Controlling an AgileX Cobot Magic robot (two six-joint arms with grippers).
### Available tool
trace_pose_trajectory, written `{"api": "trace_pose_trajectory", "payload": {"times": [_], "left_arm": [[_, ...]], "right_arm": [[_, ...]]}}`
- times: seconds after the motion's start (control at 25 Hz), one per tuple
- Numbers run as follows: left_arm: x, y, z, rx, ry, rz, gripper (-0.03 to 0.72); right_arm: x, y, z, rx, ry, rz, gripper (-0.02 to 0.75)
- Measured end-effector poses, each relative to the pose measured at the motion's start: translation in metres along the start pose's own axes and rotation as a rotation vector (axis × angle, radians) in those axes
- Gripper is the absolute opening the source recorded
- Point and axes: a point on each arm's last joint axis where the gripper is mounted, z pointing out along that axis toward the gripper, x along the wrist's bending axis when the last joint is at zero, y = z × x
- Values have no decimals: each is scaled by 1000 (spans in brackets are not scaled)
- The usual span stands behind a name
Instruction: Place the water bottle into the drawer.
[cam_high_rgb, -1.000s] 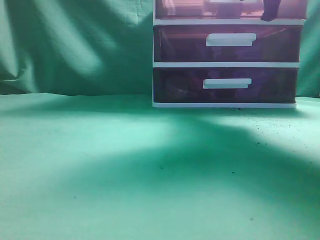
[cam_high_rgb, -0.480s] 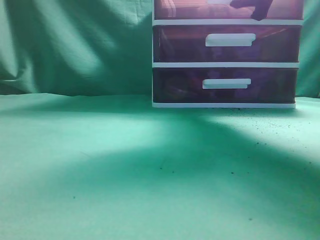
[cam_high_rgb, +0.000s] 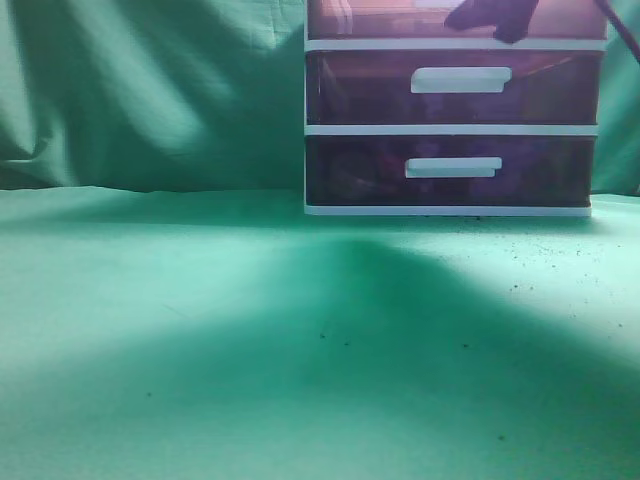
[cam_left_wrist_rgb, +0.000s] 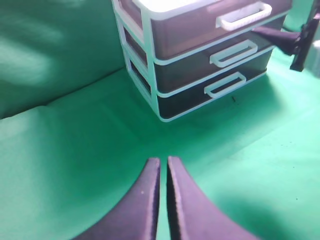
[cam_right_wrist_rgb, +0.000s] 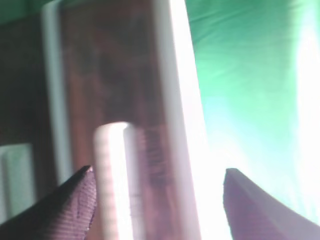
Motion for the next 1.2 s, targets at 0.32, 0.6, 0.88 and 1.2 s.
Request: {"api": "trace_pose_trajectory", "payload": {"times": [0.32,0.6,0.88,1.2], "left_arm": [[-5,-23,-53,-140,-10,-6,0],[-12,-90,-113,-260,-10,-30,0],[-19,-158,-141,-349,-14,-65,0],[-25,-229,-143,-430,-14,-88,0]], "right_arm": [[-35,21,-55,58,-22,349,477],[-54,60,-127,285,92,724,58],[-57,99,-194,283,275,1144,0],[-23,101,-269,60,337,1288,0]]}}
